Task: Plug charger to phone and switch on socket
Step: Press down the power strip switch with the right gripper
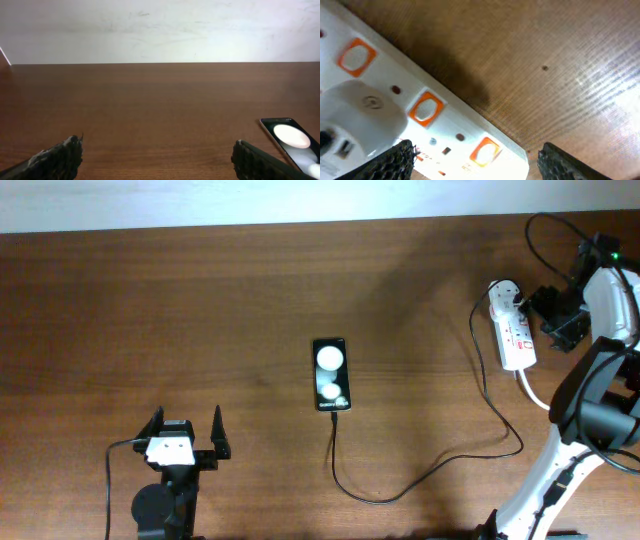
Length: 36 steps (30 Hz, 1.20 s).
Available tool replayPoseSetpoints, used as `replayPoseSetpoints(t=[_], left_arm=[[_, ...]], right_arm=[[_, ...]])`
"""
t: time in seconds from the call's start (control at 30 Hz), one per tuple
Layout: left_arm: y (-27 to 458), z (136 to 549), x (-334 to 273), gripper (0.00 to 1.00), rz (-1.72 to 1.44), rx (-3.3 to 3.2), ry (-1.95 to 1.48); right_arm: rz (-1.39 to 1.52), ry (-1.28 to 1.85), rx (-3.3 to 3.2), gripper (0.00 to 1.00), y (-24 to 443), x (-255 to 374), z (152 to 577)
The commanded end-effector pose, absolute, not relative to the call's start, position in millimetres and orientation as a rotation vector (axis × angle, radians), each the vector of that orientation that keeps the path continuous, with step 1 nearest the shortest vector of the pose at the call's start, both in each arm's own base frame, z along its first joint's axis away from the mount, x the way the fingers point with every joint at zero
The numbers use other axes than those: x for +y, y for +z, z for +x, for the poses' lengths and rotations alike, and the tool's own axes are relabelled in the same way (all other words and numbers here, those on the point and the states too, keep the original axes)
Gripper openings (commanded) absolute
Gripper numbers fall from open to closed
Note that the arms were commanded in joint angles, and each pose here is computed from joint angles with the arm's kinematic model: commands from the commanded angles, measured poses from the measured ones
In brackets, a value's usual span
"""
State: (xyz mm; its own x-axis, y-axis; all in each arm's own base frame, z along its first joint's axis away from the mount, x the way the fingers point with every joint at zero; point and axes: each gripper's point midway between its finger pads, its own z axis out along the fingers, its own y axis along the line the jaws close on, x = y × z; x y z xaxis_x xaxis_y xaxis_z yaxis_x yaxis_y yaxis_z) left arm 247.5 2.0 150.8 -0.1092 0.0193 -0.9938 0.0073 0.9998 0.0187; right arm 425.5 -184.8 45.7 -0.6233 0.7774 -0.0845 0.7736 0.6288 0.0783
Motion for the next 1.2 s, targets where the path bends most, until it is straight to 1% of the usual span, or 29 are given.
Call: replayPoseSetpoints(t=[0.0, 0.13, 0.3, 0.4, 0.5, 0.67, 0.77, 0.9, 1.17], left_arm=[[149, 247, -2, 0.99, 0.049, 1.685, 0.006], [149, 247, -2, 0.99, 0.049, 1.685, 0.006], [149, 247, -2, 0.99, 0.049, 1.685, 0.006], [148, 247, -2, 0.99, 0.049, 1.686, 0.006], [149, 247, -2, 0.99, 0.048, 1.685, 0.006], [149, 247, -2, 0.99, 0.049, 1.685, 0.006], [149, 247, -2, 0.99, 0.049, 1.685, 0.006], [149, 247, -2, 0.99, 0.049, 1.685, 0.006], [149, 247, -2, 0.99, 0.049, 1.685, 0.006]], right_arm=[[1.465, -0.008, 2.651, 0.83, 53, -199, 419], [1.456, -0.002, 2.621, 0.85, 53, -201, 426], [1.201, -0.012, 2.713, 0.89, 51, -203, 434], [1.2, -0.013, 2.726, 0.89, 45, -202, 431], [1.206, -0.005, 2.725, 0.89, 26, -200, 427], [1.198, -0.005, 2.706, 0.89, 27, -202, 432], [1.183, 0.094, 2.718, 0.89, 26, -189, 436], [1.178, 0.035, 2.745, 0.89, 16, -187, 429], [1.09, 0.06, 2.821, 0.89, 15, -150, 434]])
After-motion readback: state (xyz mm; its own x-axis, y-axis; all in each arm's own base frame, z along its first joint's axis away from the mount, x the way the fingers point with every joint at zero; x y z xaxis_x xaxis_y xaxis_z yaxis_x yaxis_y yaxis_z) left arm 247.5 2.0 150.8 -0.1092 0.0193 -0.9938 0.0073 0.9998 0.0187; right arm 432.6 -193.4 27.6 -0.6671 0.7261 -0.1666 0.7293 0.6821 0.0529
